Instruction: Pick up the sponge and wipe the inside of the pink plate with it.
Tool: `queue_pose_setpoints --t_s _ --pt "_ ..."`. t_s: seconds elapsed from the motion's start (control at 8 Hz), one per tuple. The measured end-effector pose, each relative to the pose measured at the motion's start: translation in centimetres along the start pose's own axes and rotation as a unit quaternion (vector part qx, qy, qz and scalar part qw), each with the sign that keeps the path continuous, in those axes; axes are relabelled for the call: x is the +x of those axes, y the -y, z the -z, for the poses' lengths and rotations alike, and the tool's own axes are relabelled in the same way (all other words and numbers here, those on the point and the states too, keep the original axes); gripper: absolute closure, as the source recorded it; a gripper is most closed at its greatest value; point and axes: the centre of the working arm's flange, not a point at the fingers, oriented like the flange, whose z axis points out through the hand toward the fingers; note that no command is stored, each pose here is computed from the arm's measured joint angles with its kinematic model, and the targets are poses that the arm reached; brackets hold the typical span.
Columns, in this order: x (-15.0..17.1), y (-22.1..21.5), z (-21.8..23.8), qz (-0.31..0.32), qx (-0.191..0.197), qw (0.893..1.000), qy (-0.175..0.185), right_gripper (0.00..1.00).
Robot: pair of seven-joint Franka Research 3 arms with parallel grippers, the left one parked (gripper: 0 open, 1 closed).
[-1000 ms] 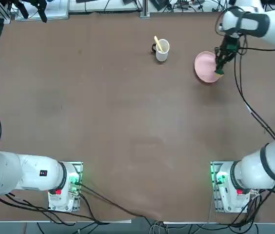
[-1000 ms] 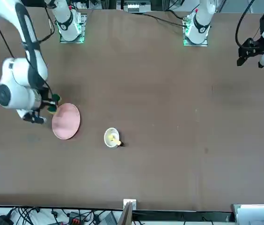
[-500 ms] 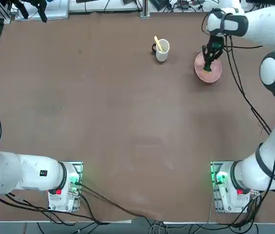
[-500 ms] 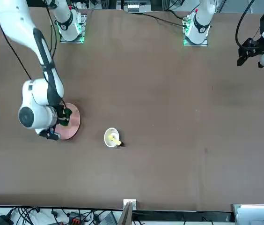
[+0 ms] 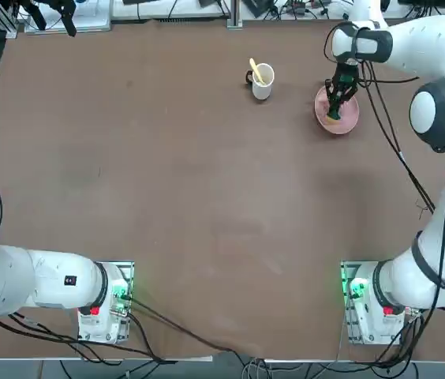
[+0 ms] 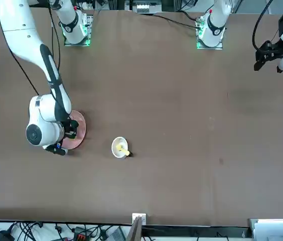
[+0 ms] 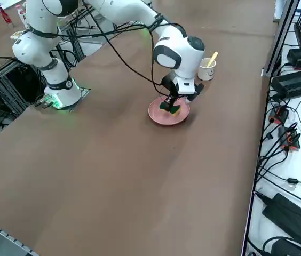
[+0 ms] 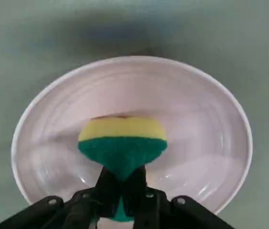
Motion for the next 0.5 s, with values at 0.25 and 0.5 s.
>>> queue_pose_setpoints --t_s 0.25,0.5 --pt "-0.2 -0.5 -0.5 0.000 -0.006 1.000 0.015 0.92" --pt "-0.6 -1.5 -1.3 -0.003 -0.018 0.999 0.037 0.92"
